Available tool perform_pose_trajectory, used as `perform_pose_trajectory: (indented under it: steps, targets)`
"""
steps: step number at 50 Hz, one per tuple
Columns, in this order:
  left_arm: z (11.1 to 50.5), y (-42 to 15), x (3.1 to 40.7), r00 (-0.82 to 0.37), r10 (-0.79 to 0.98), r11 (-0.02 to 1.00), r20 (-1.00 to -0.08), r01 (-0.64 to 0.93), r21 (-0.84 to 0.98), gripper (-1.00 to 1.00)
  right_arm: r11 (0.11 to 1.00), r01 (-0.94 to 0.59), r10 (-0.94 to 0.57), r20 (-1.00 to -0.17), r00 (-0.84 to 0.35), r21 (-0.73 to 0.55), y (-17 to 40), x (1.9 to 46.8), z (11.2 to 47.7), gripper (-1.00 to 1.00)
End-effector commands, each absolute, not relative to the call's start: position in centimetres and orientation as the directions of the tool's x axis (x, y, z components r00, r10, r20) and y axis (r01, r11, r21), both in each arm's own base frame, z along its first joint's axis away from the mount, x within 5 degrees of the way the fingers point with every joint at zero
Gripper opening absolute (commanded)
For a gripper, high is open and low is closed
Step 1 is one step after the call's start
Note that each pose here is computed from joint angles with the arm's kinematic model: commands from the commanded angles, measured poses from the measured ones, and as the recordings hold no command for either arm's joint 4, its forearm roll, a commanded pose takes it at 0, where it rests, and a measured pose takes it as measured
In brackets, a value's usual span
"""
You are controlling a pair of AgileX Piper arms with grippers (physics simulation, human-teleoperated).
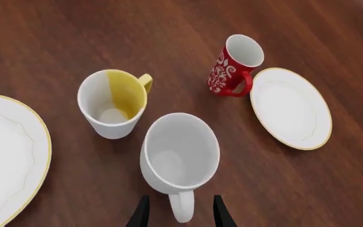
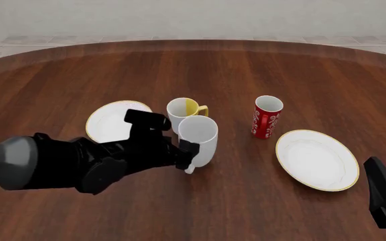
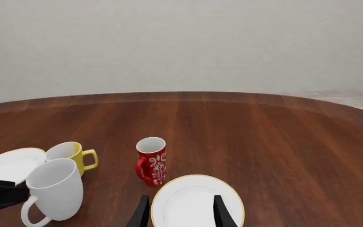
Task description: Put the white mug on the left plate.
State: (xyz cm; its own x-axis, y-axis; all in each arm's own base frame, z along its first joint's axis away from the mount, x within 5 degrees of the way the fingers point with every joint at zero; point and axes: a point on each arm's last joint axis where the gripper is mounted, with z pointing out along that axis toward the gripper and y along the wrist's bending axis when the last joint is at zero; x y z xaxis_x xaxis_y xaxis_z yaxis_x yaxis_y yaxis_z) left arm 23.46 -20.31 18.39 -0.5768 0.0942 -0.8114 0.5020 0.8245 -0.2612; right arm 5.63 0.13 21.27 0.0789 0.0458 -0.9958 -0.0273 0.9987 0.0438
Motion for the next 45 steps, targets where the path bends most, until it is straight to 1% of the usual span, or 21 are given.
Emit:
perform_pose_trajectory:
  steps: [1, 45]
  targets:
    - [17.9, -20.5, 23.5, -0.586, 0.096, 0.824, -0.805, 0.5, -0.265, 1.0, 0.999, -0.026, 0.045, -0.996, 0.08, 0.043, 0.1, 5.6, 21.3, 1.0]
    - [15.9, -21.4, 23.7, -0.619, 0.111, 0.826, -0.777, 0.493, -0.275, 1.0, 0.999, -0.025, 0.046, -0.996, 0.081, 0.044, 0.1, 5.6, 21.3, 1.0]
